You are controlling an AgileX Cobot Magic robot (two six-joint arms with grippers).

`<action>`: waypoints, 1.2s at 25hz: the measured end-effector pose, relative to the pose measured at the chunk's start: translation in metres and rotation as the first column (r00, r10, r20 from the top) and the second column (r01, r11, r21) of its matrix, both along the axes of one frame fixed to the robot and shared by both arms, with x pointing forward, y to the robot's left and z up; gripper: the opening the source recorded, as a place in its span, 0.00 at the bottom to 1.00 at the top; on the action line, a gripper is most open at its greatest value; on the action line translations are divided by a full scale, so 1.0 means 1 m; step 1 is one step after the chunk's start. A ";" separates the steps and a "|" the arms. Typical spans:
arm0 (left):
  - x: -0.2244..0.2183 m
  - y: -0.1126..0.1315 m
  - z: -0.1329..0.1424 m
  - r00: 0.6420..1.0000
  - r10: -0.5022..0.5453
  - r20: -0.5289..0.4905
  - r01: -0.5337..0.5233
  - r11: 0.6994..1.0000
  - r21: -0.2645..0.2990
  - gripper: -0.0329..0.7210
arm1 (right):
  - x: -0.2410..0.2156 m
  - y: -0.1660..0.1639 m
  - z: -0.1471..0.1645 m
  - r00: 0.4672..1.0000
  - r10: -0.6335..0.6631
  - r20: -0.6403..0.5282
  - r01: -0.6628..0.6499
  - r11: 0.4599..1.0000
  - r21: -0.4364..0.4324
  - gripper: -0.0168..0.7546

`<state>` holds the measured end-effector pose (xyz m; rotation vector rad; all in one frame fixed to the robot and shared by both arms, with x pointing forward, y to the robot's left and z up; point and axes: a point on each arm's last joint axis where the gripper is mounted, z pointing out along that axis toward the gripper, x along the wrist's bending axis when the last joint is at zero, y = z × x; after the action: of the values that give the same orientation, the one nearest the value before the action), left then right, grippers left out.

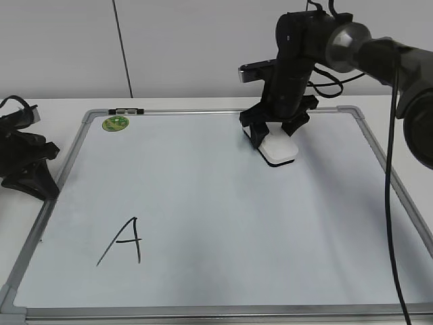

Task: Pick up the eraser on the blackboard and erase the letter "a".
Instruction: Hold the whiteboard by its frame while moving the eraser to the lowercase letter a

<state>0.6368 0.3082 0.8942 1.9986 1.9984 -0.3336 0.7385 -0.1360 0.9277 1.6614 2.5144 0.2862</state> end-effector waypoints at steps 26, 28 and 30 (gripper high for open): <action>0.000 0.000 0.000 1.000 0.000 0.001 0.000 1.000 0.001 0.12 | 0.020 -0.079 0.004 0.984 -0.175 0.026 0.176 0.984 -0.031 0.70; 0.000 0.000 0.000 1.000 0.000 0.001 0.000 1.000 0.001 0.12 | 0.019 -0.085 0.008 0.983 -0.181 0.035 0.182 0.982 -0.048 0.70; 0.000 0.000 0.000 1.000 0.000 0.001 0.000 1.000 0.001 0.12 | 0.018 -0.090 0.013 0.982 -0.183 0.036 0.185 0.980 -0.067 0.70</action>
<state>0.6370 0.3083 0.8942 1.9988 1.9984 -0.3309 0.7561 -0.2265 0.9410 1.8313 2.3005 0.1997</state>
